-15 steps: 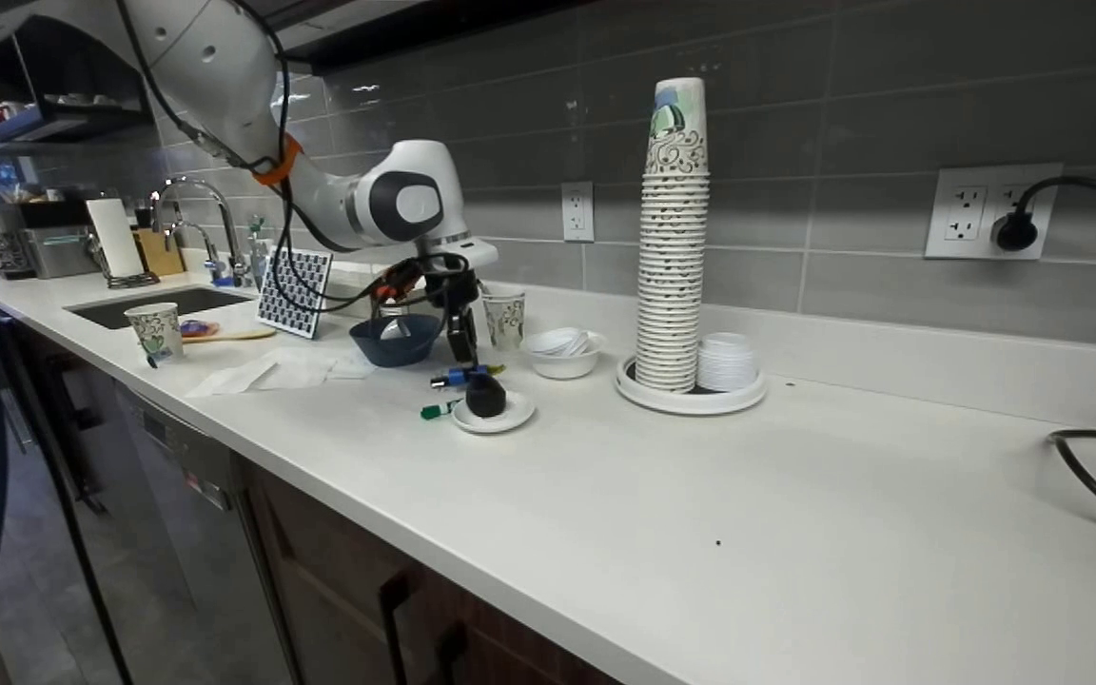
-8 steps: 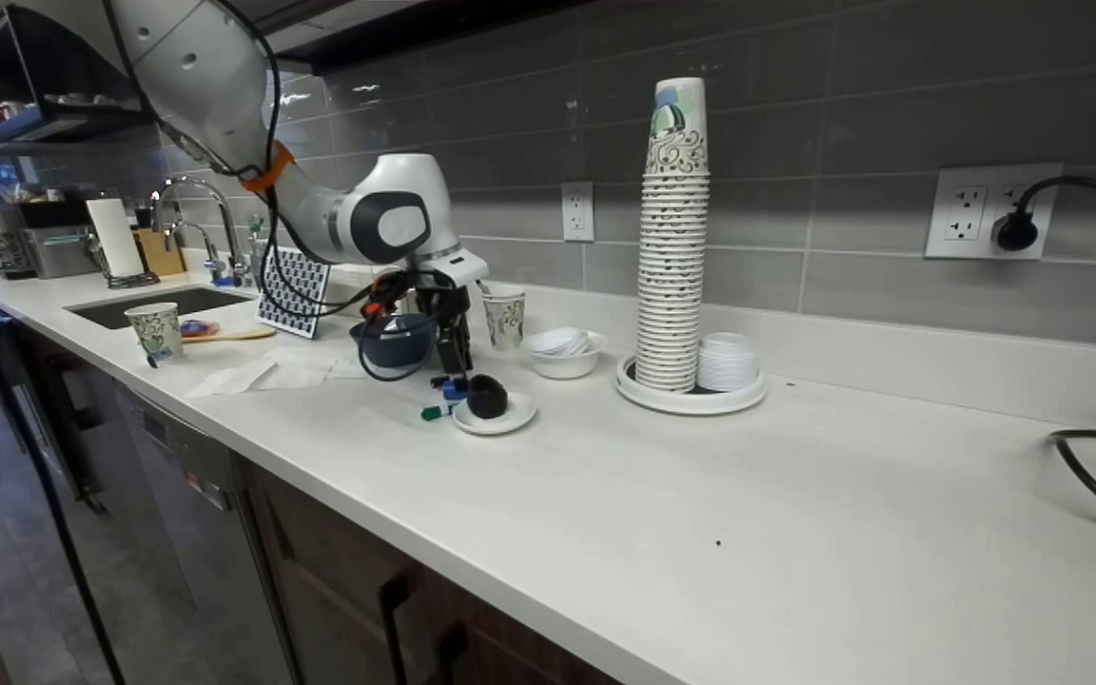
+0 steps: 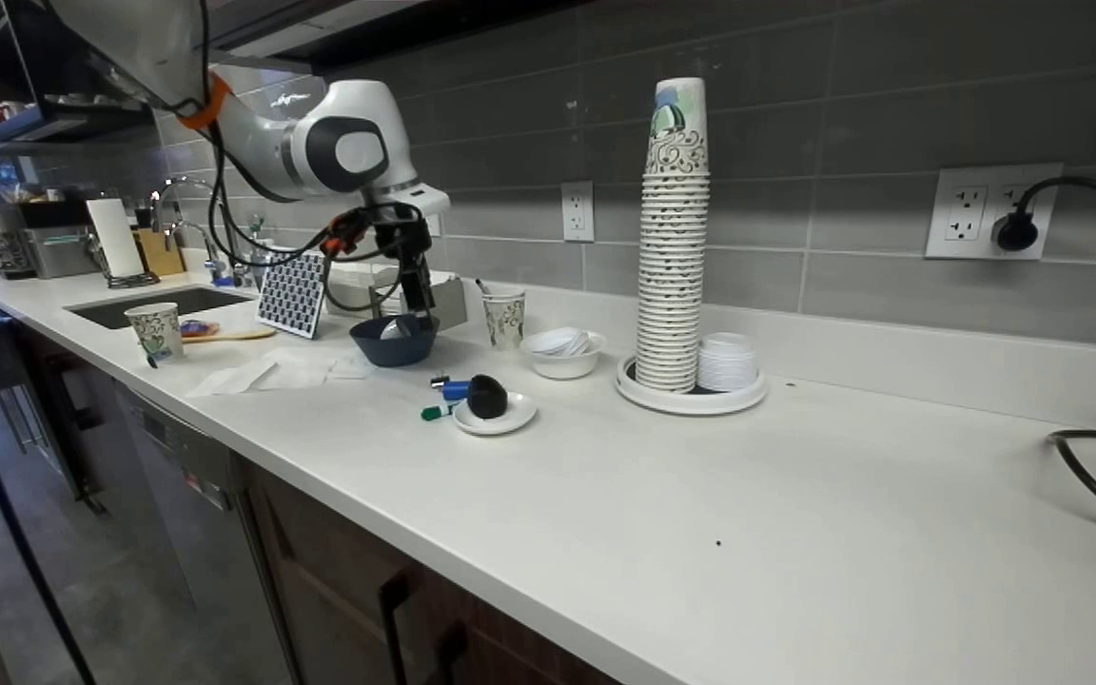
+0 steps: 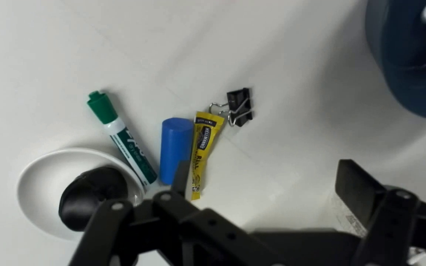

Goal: Remove the blue object from the bowl

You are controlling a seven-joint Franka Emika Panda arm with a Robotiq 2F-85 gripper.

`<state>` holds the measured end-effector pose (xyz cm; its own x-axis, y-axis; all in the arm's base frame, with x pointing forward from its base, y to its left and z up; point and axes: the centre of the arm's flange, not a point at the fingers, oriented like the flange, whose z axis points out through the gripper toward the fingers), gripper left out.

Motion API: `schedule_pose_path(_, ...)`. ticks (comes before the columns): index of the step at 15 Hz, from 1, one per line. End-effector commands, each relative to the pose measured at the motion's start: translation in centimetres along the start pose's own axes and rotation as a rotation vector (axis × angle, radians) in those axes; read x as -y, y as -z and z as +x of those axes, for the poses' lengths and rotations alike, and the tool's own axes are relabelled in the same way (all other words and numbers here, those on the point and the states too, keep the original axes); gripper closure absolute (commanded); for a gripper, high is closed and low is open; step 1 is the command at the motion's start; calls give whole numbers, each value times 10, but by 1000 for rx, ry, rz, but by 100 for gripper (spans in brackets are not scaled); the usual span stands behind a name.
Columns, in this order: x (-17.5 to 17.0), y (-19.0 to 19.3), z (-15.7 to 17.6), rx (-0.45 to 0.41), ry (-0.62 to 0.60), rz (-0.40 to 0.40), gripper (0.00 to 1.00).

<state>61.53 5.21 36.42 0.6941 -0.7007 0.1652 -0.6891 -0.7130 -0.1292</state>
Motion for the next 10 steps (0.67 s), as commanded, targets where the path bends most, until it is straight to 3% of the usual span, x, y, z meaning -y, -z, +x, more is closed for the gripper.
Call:
schedule_pose_path(1,-15,60,-43,-12,202,-8,0)
schedule_pose_path(4,-42,109,-70,-63,358,30,0)
schedule_pose_path(9,-106,178,-78,-190,587,104,0)
schedule_pose_path(10,-61,151,-68,-135,518,66,0)
